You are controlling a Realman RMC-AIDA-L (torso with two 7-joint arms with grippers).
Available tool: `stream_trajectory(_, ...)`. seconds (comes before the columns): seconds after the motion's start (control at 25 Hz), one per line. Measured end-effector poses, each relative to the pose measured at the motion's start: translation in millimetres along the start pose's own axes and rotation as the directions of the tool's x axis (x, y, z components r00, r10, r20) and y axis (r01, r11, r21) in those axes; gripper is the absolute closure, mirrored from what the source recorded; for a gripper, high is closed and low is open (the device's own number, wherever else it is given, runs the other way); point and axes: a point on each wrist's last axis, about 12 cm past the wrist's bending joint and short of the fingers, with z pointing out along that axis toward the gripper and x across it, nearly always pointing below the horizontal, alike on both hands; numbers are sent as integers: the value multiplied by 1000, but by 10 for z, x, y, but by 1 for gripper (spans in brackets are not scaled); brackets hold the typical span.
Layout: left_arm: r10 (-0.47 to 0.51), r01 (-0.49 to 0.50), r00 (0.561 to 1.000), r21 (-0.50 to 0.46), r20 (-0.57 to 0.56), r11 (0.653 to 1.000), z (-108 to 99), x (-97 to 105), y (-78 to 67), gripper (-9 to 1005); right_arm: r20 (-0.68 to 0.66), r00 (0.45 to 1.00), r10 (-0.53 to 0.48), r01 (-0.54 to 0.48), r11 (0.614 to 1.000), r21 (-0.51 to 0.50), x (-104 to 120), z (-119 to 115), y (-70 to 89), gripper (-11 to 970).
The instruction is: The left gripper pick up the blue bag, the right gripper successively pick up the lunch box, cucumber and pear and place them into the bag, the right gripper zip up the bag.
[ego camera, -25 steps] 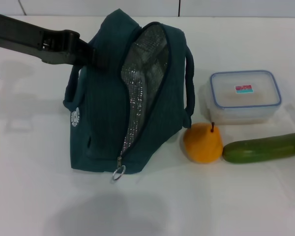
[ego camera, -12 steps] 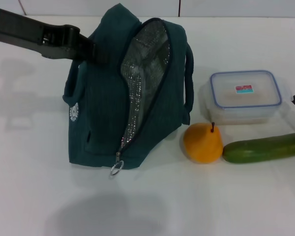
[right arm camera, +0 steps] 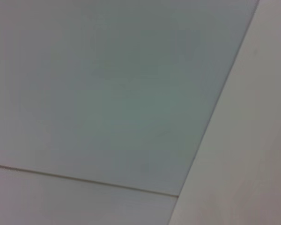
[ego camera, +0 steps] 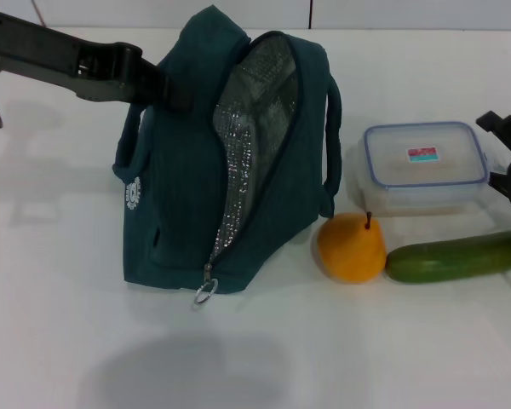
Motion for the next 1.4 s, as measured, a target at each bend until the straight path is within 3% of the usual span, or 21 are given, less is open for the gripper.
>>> stream_trajectory(0.64, 13, -13, 1000, -10, 6, 1000, 4, -27, 1, 953, -30, 999, -12, 12, 1000, -12, -11, 141, 83, 119)
stream_trajectory(1.08, 20, -20, 1000, -10, 5, 1000, 2, -26, 1, 953, -44, 998, -54, 53, 998, -31, -34, 162, 124, 240)
stream_trajectory(1.4, 27, -27, 1000, -7, 6, 1000, -3, -26, 0, 953, -46, 998, -50, 49, 998, -30, -25, 157, 118, 586)
